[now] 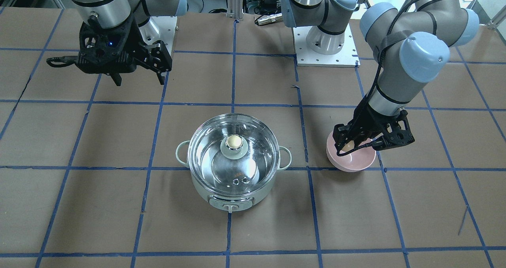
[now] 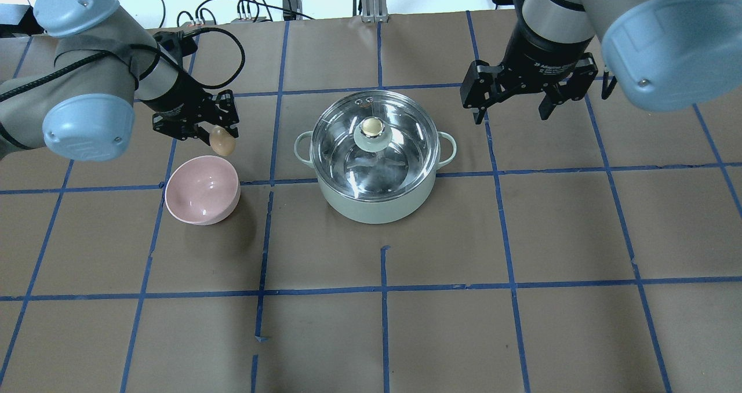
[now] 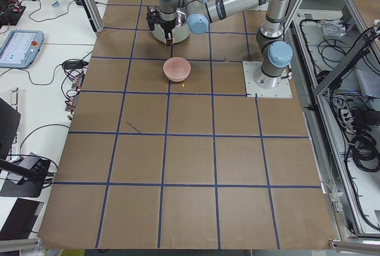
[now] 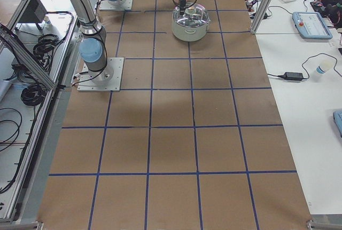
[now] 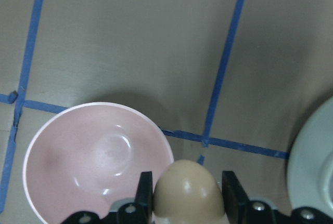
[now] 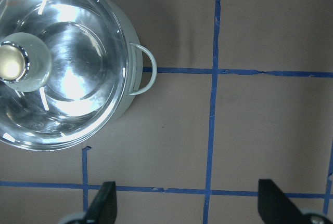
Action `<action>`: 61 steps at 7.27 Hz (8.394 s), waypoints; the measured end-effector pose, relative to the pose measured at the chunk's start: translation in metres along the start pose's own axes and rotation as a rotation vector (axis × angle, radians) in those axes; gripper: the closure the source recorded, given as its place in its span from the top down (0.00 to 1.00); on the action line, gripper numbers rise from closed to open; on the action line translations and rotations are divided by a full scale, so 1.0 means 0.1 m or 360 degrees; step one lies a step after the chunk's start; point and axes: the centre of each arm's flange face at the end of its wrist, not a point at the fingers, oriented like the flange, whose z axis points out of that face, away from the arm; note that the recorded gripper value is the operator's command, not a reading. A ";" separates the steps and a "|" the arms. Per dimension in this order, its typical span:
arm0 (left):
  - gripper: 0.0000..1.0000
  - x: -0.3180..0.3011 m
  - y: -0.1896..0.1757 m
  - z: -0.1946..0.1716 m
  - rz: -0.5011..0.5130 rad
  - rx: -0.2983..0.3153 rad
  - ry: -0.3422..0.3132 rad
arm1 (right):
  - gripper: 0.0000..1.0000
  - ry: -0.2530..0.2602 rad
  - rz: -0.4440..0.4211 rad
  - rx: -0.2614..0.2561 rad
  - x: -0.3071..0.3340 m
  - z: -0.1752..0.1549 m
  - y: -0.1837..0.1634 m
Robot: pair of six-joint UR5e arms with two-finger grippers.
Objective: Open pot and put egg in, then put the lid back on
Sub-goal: 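Reach the right gripper to the glass lid knob and grasp it, then lift the glass lid with the right gripper while the left carries the egg over, then lower the egg into the pot with the left gripper, then open the left gripper to release the egg and raise it away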
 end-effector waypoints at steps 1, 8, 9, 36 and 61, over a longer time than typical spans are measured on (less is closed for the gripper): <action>0.15 0.10 0.01 -0.03 -0.0014 0.0002 0.0030 | 0.92 -0.0006 -0.0010 0.0016 -0.20 0.03 -0.04; 0.15 0.13 0.00 -0.07 -0.0044 0.0014 0.0075 | 0.90 -0.0046 -0.0109 0.0102 -1.57 0.94 -0.60; 0.15 0.13 0.00 -0.07 -0.0045 0.0014 0.0076 | 0.89 -0.0051 -0.0096 0.0116 -1.67 1.11 -0.66; 0.15 1.98 0.33 0.69 -0.0821 0.0331 0.0197 | 0.00 0.0013 -0.0001 -0.0035 0.13 -0.25 -0.06; 1.00 1.13 0.26 -0.28 -0.0704 0.0265 0.0042 | 0.03 0.0010 -0.0015 -0.0065 0.04 -0.18 0.00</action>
